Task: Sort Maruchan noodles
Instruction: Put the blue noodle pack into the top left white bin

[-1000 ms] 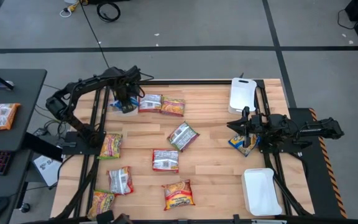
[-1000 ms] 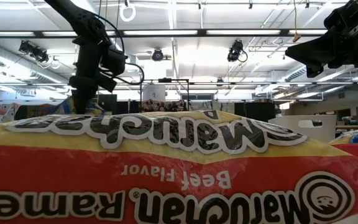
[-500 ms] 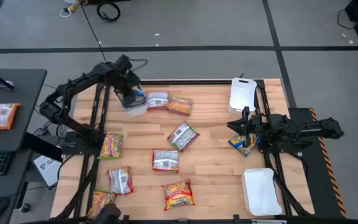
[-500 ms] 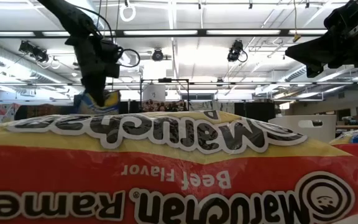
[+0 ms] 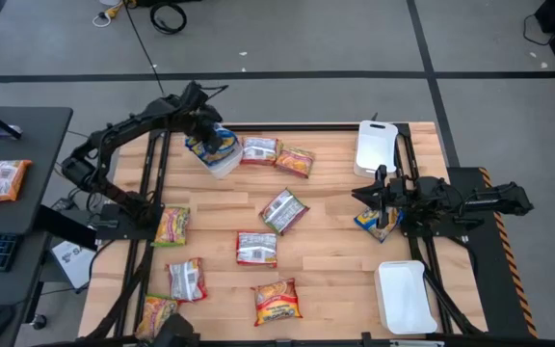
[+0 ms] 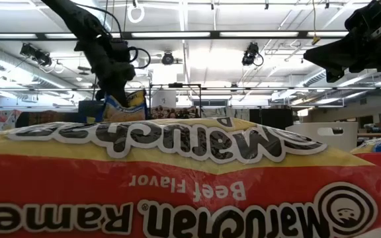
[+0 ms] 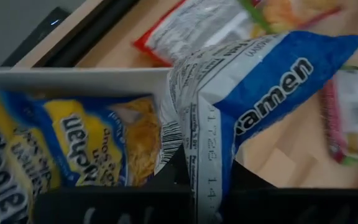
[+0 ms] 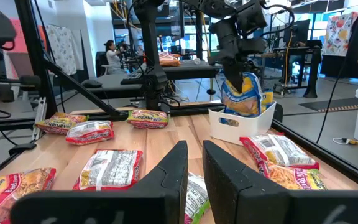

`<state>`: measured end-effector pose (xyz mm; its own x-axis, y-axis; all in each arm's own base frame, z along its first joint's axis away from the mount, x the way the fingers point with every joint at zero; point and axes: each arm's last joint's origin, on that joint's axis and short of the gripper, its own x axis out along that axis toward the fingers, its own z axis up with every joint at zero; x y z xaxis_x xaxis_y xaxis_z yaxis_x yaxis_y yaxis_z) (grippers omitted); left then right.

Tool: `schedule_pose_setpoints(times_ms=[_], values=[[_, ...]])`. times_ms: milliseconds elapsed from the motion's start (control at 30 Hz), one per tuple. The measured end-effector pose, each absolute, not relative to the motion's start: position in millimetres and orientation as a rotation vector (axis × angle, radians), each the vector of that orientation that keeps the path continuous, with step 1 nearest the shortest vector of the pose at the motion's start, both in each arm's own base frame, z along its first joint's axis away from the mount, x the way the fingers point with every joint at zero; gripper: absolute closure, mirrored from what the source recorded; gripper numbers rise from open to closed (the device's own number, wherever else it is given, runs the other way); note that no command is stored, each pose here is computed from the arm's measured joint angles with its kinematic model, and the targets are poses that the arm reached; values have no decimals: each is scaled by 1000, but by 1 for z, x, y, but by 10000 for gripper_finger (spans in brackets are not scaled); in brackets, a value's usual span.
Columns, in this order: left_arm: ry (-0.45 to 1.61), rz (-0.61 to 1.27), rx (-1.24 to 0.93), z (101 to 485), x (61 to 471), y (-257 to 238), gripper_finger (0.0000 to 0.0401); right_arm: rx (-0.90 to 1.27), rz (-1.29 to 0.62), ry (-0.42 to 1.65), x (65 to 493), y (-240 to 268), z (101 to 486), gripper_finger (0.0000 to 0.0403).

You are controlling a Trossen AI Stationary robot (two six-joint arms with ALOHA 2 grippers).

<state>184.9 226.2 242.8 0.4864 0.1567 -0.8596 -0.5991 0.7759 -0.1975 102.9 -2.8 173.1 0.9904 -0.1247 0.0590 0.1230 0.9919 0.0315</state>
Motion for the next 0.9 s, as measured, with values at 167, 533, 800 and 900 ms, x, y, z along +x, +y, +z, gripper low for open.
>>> schedule_pose_setpoints(times_ms=[167,533,800,900], values=[[980,688,-587,242,193,220,390,28,-124,-61,103,-3,173,347],[756,820,-742,235,205,223,389,28,-124,-61,103,-3,173,347],[539,847,-839,169,205,199,389,28,-124,-61,103,-3,173,347],[422,886,-833,159,207,190,388,28,-124,-60,103,-3,173,347]])
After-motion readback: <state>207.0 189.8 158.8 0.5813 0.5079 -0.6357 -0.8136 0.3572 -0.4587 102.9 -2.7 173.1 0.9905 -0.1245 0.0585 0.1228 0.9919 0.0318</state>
